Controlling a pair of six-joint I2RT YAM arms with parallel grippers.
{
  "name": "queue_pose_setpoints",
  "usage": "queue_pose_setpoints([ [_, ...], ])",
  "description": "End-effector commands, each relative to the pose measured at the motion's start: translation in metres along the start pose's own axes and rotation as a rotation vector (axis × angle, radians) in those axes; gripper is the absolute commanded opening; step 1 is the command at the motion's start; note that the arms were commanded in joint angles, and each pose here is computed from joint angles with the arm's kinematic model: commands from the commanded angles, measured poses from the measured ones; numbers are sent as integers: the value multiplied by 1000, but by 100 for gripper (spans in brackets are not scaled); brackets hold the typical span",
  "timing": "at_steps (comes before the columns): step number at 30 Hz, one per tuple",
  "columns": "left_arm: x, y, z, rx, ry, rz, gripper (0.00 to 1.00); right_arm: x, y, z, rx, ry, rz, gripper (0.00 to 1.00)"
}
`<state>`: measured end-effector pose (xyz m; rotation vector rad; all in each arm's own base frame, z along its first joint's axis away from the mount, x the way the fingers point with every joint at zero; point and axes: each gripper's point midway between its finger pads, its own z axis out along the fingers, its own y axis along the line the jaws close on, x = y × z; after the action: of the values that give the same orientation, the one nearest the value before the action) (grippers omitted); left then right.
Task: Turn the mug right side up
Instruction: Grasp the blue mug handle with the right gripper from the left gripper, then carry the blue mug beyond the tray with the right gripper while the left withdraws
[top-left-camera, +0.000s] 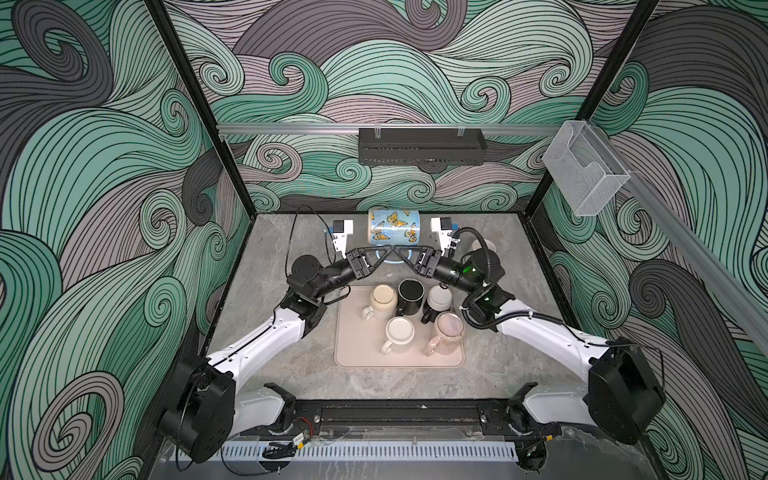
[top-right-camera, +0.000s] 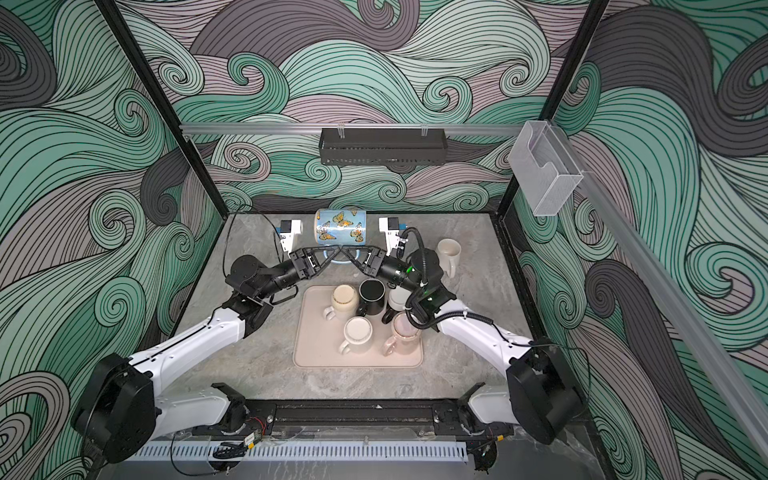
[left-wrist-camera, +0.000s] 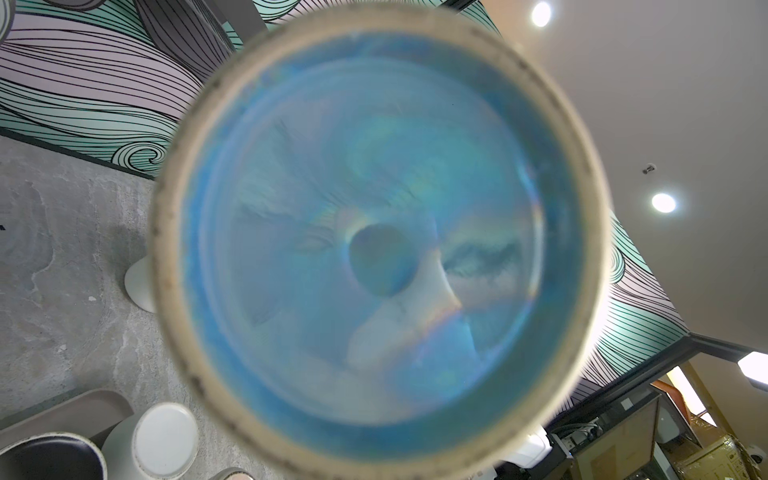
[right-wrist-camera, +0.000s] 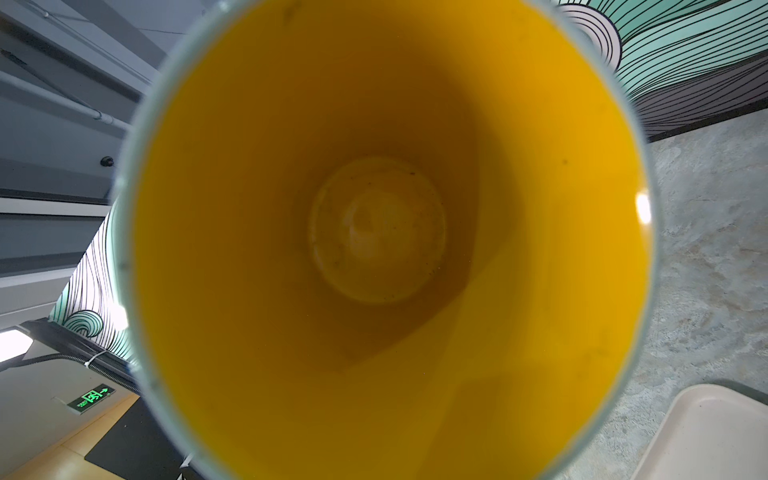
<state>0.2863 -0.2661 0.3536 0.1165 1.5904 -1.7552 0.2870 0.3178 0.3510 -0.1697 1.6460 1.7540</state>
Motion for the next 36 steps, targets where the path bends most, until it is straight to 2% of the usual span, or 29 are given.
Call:
queue_pose_setpoints([
  [1,11,-25,-2,57,39,67,0,-24,20,1,-53,-81,-88,0],
  [5,15,-11,-6,-10,41,62,0,-25,21,1,-56,-84,-95,0],
  [6,17,-9,-6,-23,49,66,7,-26,21,1,-58,-85,-98,0],
  [8,18,-1,-8,-70,53,57,55,-27,21,1,-55,-91,-102,0],
  [9,18,3,-10,-105,51,62,74,-28,21,2,-54,-91,-103,0],
  [11,20,17,-18,-201,47,71,97,-28,23,1,-58,-91,-118,0],
  [16,21,43,-45,-405,24,130,99,-31,19,1,-35,-84,-126,0],
  [20,14,62,-70,-565,-38,194,98,-34,12,-1,4,-75,-137,0],
  [24,6,69,-91,-675,-91,247,99,-39,-6,-5,109,-62,-177,0],
  [28,11,81,-100,-788,-16,247,99,-45,-27,-11,256,-59,-254,0],
  [32,16,85,-103,-820,39,272,99,-54,-39,-20,397,-62,-339,0],
  [36,13,87,-107,-826,9,313,99,-59,-52,-25,504,-29,-403,0],
])
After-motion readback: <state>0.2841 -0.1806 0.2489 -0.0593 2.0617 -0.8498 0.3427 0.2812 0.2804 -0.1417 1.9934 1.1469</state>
